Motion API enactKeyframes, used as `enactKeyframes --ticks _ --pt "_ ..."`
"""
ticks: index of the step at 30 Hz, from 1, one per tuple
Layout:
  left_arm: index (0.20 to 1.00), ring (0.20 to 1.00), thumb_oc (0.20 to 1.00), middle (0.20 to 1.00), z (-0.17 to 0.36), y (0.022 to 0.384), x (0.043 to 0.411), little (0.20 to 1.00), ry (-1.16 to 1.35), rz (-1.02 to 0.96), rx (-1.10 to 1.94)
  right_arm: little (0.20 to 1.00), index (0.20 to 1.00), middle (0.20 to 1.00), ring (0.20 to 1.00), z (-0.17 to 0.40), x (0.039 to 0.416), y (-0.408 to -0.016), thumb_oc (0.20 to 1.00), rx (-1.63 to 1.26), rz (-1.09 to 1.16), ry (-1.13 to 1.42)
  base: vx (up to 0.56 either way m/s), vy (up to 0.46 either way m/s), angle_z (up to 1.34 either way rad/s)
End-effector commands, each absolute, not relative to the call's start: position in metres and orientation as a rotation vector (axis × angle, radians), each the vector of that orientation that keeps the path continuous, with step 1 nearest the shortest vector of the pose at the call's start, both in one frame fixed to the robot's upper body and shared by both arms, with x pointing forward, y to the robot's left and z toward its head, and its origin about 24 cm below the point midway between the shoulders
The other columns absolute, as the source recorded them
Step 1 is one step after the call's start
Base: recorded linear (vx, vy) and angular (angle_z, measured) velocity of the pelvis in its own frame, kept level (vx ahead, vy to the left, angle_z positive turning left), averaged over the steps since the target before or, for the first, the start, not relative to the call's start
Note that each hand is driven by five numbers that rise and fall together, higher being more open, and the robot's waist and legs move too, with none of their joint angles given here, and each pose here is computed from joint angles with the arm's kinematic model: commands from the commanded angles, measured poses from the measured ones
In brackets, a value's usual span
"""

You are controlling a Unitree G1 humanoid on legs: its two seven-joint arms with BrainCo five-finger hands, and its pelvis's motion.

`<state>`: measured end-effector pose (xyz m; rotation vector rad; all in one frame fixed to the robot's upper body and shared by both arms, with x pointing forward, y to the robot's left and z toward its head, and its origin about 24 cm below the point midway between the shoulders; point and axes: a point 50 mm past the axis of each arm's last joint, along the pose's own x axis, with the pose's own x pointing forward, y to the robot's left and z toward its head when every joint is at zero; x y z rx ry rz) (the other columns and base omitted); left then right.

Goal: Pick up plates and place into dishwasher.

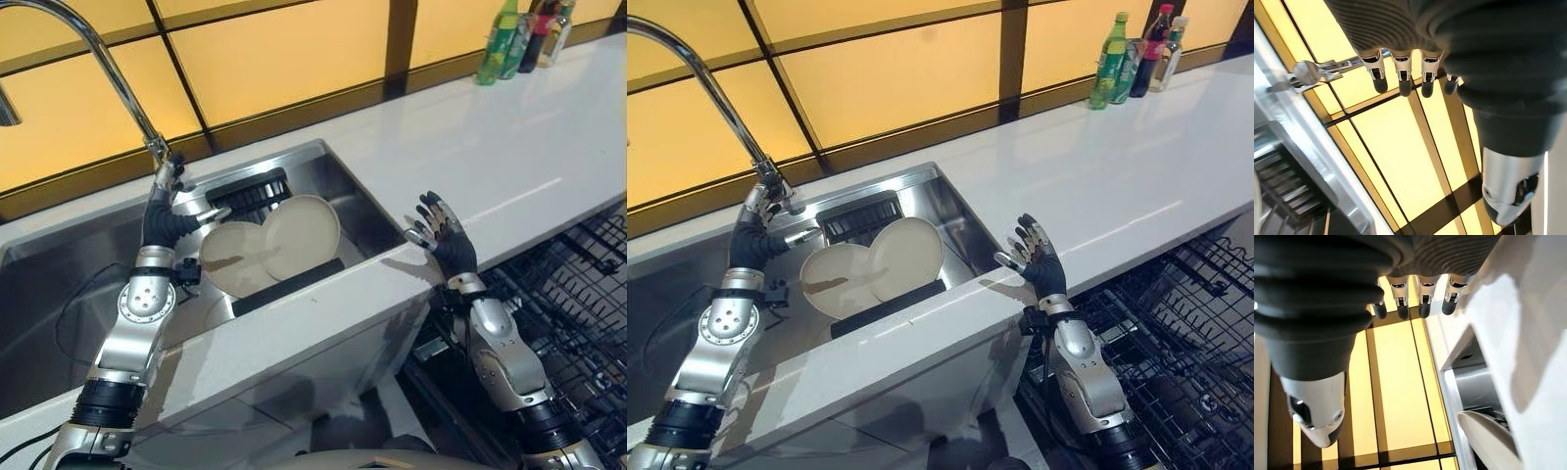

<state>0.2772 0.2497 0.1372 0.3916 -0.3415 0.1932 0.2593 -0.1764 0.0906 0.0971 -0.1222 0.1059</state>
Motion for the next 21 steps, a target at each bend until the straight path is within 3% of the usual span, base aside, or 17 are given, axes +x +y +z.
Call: enactKeyframes --ticks 1,7,21 --pt "1.000 1.000 1.000 1.000 0.178 0.268 0.283 1.000 -0.497 0.256 0.472 1.000 1.000 1.000 1.000 0.117 0.255 -0.180 1.000 0.056 0.116 -0.246 0.05 0.095 -0.15" --pt "1.000 1.000 1.000 1.000 0.182 0.261 0.293 1.000 -0.492 0.110 0.470 1.000 1.000 1.000 1.000 0.118 0.255 -0.186 1.000 0.017 0.122 -0.236 0.03 0.107 -0.15" --pt "1.000 1.000 1.000 1.000 0.195 0.255 0.313 1.000 -0.583 0.105 0.466 1.000 1.000 1.000 1.000 0.138 0.264 -0.198 1.000 -0.084 0.153 -0.289 -0.04 0.103 -0.19"
